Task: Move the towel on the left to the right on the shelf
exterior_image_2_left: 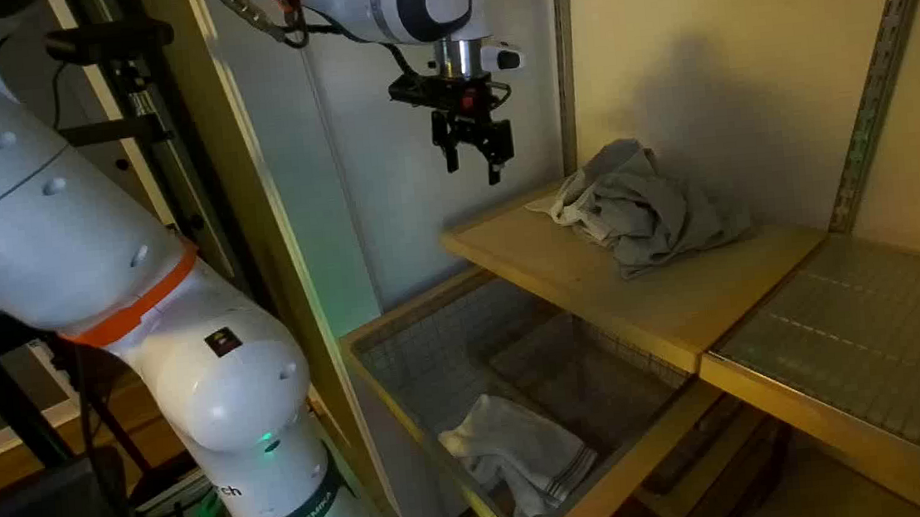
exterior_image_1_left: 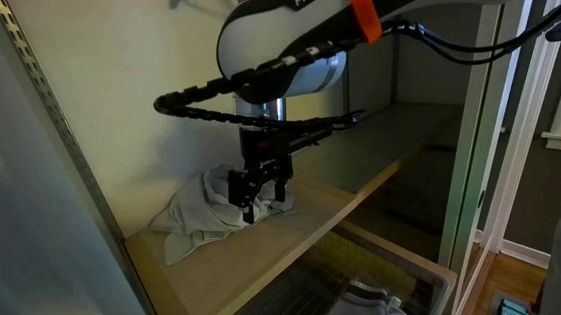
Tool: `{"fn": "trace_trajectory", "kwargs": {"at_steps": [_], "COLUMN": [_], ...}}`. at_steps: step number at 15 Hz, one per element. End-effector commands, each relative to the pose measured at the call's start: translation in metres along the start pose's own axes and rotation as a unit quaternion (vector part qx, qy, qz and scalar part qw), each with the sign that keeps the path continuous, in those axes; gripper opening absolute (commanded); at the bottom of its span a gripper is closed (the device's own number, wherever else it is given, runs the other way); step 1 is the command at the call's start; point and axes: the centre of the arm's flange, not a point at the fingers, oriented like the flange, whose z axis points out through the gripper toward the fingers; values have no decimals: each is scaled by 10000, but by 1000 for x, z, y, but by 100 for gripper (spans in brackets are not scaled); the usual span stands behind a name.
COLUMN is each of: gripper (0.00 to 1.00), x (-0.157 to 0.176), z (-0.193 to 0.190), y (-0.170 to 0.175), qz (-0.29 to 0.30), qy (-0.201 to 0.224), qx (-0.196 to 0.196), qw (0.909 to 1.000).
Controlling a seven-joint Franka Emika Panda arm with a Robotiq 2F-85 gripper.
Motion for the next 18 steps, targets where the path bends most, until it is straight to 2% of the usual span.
{"fn": "trace_trajectory", "kwargs": {"at_steps": [1, 8, 11, 15, 18], "gripper": [100, 100, 100, 100, 100], "x": [0, 0, 33, 76, 109], "z": [0, 0, 1, -2, -1], "y": [0, 0, 35, 100, 106], "qz": [0, -1, 661, 1354, 1394], "qy": [0, 0, 386, 1072, 1309], "qx": [0, 0, 38, 68, -46], "qw": [10000, 10000, 9971, 9849, 9815]}}
